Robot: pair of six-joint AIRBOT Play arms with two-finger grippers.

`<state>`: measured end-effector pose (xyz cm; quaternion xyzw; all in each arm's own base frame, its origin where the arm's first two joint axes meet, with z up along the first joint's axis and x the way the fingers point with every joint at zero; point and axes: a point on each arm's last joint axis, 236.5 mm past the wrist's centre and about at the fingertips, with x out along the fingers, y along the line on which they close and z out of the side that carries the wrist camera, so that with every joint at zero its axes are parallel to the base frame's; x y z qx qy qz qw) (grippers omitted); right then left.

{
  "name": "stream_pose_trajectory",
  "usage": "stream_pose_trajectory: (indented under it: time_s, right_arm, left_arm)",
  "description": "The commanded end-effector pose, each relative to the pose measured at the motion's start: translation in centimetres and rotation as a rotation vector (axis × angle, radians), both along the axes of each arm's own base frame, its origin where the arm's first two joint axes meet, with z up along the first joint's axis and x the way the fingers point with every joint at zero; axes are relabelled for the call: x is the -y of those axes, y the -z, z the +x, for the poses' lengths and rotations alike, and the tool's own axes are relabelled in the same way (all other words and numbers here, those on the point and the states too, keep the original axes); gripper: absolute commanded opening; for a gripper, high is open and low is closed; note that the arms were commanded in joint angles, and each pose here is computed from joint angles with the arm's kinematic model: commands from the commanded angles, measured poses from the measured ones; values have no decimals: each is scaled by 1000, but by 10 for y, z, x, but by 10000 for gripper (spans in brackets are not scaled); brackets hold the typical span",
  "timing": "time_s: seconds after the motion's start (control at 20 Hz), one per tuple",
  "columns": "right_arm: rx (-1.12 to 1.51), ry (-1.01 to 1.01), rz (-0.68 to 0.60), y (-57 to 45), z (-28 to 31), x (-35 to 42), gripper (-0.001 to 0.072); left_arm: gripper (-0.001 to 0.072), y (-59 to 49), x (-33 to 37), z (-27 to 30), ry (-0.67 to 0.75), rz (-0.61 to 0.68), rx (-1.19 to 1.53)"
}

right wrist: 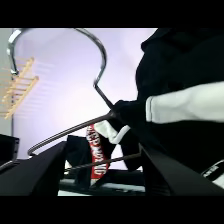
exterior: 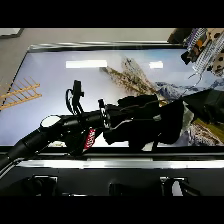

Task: Fold the clothes and pants, and hang the long-sleeved shirts on hangers.

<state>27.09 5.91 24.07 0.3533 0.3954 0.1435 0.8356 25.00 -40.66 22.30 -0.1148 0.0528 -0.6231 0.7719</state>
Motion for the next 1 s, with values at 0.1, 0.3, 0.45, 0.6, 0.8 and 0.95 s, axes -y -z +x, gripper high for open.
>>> stream_pose_trajectory:
  time_s: [0.1,0.3,0.45,0.6,0.8,0.95]
  right_arm:
    - [-91,306,-308,13,1,92,645]
    - [-231,292,-393,49,7,123,649]
    - [-154,15,-475,61,22,107,613]
    - [-76,-149,-576,61,22,101,613]
    - [86,-407,-636,57,25,75,616]
    - [122,-470,-595,55,22,61,614]
  left_arm:
    - [25,-1,0,0,-1,-6,2]
    - [25,-1,0,1,-2,-6,2]
    - [25,-1,0,2,-4,-5,1]
    - [25,-1,0,1,-4,-4,1]
    - [25,0,0,2,-4,-4,0]
    - [25,0,0,2,-4,-4,0]
